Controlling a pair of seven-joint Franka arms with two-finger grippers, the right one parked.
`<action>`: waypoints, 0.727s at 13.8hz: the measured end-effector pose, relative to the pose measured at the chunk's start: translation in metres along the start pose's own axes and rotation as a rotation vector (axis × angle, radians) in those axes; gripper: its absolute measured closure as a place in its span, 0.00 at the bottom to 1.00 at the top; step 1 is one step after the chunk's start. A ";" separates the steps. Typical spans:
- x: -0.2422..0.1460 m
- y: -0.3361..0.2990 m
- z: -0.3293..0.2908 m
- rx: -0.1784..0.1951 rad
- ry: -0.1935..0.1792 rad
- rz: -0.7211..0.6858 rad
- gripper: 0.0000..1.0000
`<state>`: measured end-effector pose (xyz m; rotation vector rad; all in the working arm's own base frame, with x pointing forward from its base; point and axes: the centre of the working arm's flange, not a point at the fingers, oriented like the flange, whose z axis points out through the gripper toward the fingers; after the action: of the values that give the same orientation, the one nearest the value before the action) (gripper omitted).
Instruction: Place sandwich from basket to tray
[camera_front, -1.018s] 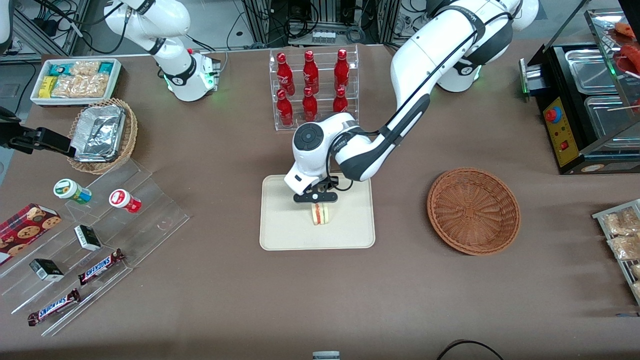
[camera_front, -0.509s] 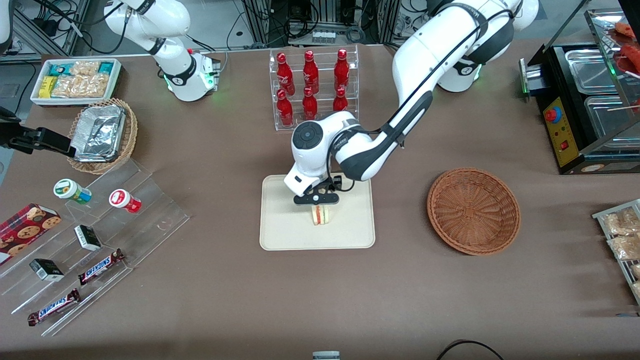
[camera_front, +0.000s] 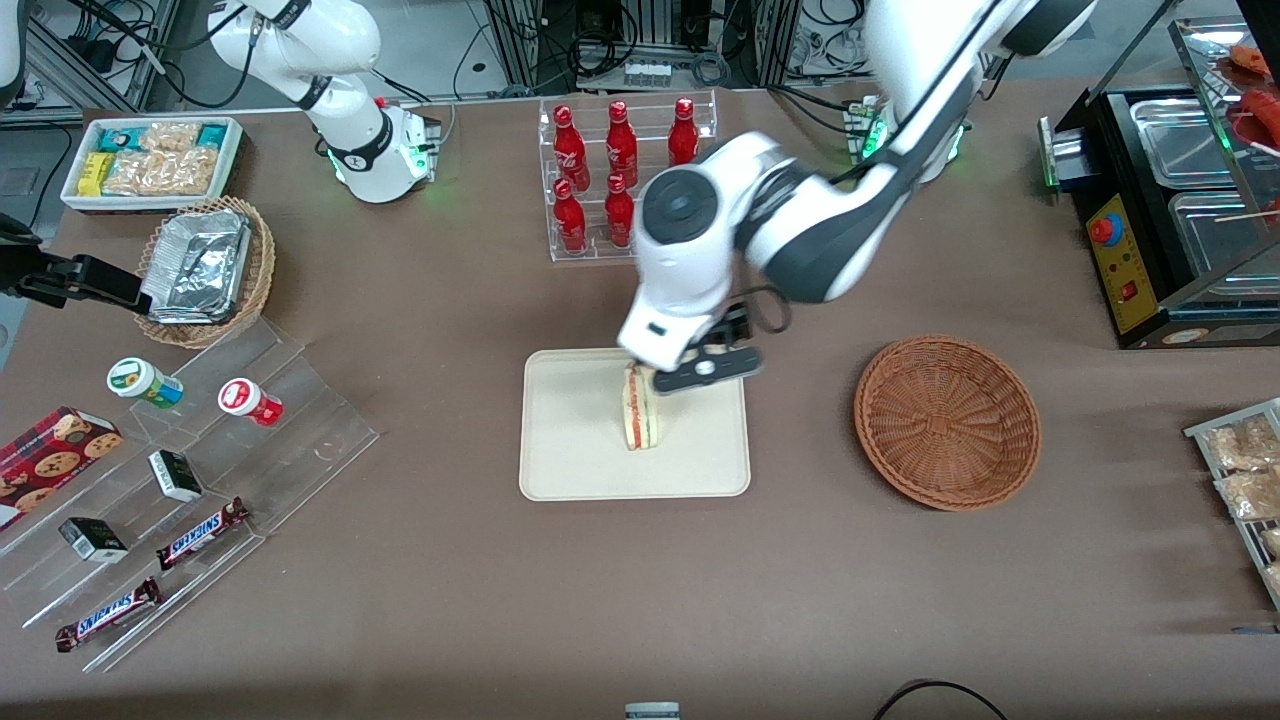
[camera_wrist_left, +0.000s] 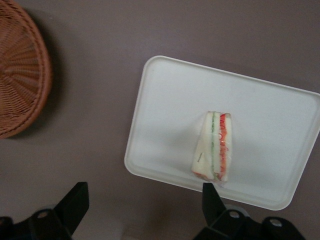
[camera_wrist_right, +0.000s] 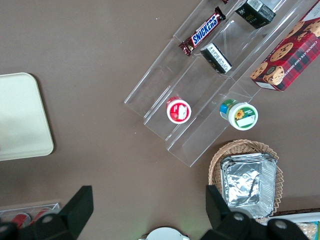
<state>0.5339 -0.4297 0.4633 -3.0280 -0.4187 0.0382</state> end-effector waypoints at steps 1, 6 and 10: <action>0.010 -0.024 -0.018 0.013 -0.007 -0.028 0.00; 0.053 -0.151 -0.065 0.011 -0.067 0.080 0.00; 0.093 -0.279 -0.097 -0.014 -0.115 0.215 0.00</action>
<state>0.5514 -0.1451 0.5831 -3.0799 -0.0996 0.2245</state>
